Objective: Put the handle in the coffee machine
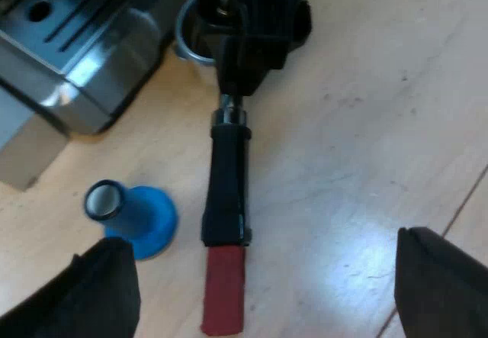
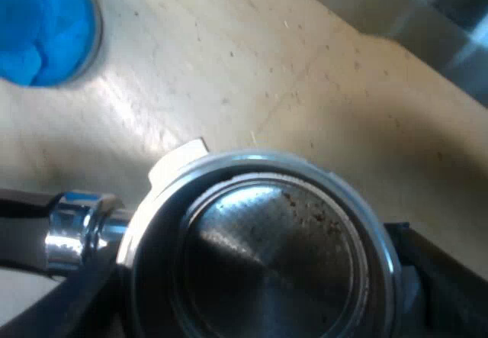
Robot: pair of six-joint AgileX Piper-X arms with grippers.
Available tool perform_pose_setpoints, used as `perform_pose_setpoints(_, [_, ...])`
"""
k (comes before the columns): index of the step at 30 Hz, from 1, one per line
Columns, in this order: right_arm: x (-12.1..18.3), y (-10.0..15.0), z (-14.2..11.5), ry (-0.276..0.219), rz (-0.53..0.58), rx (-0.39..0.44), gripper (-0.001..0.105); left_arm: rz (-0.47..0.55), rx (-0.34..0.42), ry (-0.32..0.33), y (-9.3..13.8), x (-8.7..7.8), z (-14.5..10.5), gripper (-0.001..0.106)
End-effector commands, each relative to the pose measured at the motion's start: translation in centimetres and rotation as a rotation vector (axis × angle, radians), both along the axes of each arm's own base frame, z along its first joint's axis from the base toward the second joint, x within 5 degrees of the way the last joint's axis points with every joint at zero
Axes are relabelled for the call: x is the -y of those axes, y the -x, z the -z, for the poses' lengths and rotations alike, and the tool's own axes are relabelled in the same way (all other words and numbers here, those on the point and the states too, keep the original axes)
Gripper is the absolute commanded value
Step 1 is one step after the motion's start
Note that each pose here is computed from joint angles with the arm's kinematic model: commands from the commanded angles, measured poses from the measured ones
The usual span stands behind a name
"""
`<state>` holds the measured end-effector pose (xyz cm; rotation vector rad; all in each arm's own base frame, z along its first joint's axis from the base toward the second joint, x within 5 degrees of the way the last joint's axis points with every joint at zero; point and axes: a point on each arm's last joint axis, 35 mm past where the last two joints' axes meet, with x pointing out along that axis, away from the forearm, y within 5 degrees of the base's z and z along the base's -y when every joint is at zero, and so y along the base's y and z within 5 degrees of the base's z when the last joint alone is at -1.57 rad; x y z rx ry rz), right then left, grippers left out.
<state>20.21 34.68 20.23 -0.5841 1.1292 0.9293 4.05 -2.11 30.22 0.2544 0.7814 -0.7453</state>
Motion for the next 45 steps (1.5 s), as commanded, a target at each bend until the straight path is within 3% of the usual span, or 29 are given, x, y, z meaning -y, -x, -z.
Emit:
perform_pose_setpoints(1, [0.5, 0.3, -2.0, -0.032, 0.008, 0.009, 0.000, 0.039, -0.041, 0.038, -1.2, 0.3, 0.1, 0.071])
perform_pose_setpoints(7, [1.7, 0.8, -3.9, -0.021, 0.028, 0.011, 0.000, 0.077, -0.064, 0.022, -3.3, 0.6, 0.4, 0.071])
perform_pose_setpoints(15, [3.9, 0.2, -6.4, -0.032, 0.079, 0.015, 0.000, 0.115, -0.032, 0.045, -3.8, 0.8, 0.3, 0.071])
perform_pose_setpoints(18, [4.7, 0.3, -7.4, -0.035, 0.093, 0.016, 0.000, 0.154, -0.022, 0.092, -4.1, 1.0, 1.1, 0.071])
perform_pose_setpoints(25, [5.8, 0.9, -9.2, -0.038, 0.098, 0.039, 0.000, 0.156, -0.029, 0.095, -4.7, 1.1, 3.5, 0.071])
perform_pose_setpoints(33, [6.4, 1.4, -10.2, -0.056, 0.110, 0.036, 0.000, 0.157, 0.004, 0.087, -6.0, 1.3, 5.2, 0.071])
perform_pose_setpoints(38, [6.6, 1.5, -10.7, -0.072, 0.116, 0.041, 0.000, 0.170, -0.044, 0.084, -7.0, 1.4, 6.0, 0.071])
perform_pose_setpoints(45, [6.5, 1.6, -10.8, -0.097, 0.118, 0.019, 0.000, 0.231, -0.043, 0.145, -8.3, 1.8, 6.4, 0.071])
